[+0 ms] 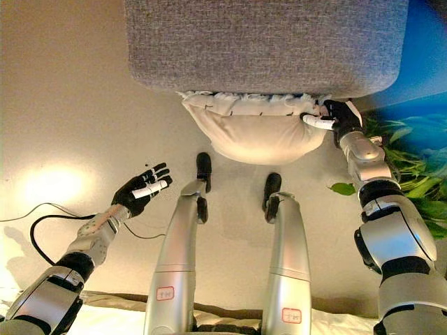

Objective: Pick up the pillow and put it on the sofa.

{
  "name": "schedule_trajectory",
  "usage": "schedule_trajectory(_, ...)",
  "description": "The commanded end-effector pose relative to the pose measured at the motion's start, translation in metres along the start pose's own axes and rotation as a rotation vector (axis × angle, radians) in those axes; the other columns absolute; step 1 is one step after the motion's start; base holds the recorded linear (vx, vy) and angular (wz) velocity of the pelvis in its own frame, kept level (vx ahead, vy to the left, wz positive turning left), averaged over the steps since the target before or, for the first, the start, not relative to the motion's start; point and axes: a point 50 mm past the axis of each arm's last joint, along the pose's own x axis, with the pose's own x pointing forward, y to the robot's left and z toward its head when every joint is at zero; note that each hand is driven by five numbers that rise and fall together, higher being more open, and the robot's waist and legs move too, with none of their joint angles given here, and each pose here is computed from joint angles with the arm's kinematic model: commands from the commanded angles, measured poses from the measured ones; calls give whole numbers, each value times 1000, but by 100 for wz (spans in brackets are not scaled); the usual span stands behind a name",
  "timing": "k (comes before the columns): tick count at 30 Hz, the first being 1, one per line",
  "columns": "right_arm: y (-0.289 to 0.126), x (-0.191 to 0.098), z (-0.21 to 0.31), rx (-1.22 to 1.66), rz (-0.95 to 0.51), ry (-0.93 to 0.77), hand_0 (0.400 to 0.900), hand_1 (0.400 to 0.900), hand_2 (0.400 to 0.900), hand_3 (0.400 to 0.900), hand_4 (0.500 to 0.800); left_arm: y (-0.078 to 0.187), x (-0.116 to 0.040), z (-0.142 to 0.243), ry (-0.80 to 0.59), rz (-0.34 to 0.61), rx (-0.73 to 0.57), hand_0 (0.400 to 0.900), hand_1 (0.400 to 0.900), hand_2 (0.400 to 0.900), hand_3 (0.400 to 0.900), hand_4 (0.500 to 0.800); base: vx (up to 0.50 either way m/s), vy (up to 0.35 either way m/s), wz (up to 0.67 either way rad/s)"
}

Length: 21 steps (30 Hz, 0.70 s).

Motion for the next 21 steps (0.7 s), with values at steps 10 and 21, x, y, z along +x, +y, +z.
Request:
schedule_trajectory(10,-33,-3,35,-2,-41,-127,400,400,400,400,500,1,-6,2,-93,17,-41,900,900,900,900,800,6,14,-2)
schedule_trajectory(21,-28,-6,13,-2,-42,-58,400,400,400,400,500,1,-4,4,-69,9,-30,900,900,900,900,800,-6,8,-4)
